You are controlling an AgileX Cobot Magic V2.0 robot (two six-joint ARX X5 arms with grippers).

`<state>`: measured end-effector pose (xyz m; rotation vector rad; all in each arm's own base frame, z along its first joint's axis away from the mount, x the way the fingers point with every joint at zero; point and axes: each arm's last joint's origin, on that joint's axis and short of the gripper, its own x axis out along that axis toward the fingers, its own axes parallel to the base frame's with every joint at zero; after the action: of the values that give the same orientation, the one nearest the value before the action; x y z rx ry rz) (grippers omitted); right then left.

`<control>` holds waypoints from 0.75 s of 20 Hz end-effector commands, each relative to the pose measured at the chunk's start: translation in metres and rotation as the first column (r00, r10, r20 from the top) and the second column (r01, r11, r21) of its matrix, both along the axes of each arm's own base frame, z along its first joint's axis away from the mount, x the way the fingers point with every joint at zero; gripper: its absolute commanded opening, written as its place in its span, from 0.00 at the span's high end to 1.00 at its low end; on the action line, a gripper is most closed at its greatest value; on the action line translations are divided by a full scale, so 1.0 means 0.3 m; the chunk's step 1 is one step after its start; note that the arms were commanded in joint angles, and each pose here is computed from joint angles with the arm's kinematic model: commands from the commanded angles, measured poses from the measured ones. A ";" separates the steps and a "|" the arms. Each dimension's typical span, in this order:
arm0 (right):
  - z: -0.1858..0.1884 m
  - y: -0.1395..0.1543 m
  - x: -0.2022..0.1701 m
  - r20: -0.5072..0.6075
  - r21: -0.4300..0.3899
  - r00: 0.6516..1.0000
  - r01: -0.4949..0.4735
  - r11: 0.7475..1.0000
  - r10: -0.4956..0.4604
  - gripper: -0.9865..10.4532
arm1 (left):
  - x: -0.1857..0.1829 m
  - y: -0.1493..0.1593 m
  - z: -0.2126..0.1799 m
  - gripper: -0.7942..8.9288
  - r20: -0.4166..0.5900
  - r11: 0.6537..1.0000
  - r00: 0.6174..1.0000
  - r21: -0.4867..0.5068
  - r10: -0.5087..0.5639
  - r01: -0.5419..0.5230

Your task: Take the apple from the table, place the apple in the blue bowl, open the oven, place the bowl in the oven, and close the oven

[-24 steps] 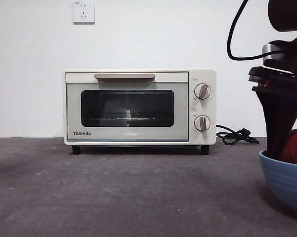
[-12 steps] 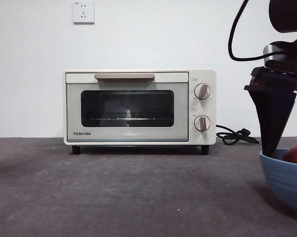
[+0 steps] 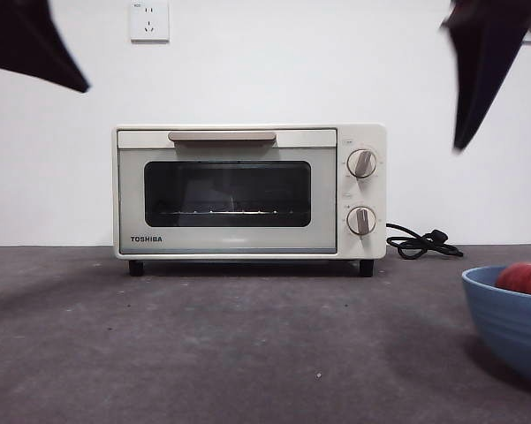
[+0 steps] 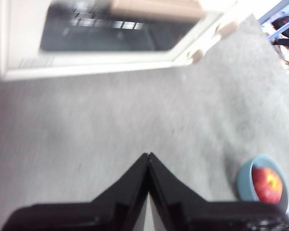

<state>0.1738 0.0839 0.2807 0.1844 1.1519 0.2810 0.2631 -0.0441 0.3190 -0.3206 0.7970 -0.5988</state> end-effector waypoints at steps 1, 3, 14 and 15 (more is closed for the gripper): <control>0.061 -0.013 -0.031 0.076 0.029 0.997 -0.003 1.000 0.001 0.89 | 0.095 -0.041 0.054 0.92 0.029 0.999 0.999 -0.030 -0.041 0.042; 0.104 -0.029 -0.065 0.137 0.065 0.990 -0.001 0.998 -0.008 0.90 | 0.180 -0.079 0.085 0.92 0.044 0.997 0.997 -0.032 -0.067 0.068; 0.233 -0.132 -0.297 0.361 0.289 0.927 -0.005 0.957 -0.104 0.92 | 0.459 -0.175 0.020 0.92 -0.035 0.991 0.996 -0.114 -0.080 0.075; 0.238 -0.138 -0.314 0.367 0.309 0.924 -0.014 0.951 -0.106 0.92 | 0.466 -0.182 0.013 0.92 -0.026 0.993 0.998 -0.098 -0.064 0.061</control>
<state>0.0796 0.0423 0.3511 0.3939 0.7094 0.4354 0.4002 -0.0958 0.3250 -0.3953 0.8115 -0.6926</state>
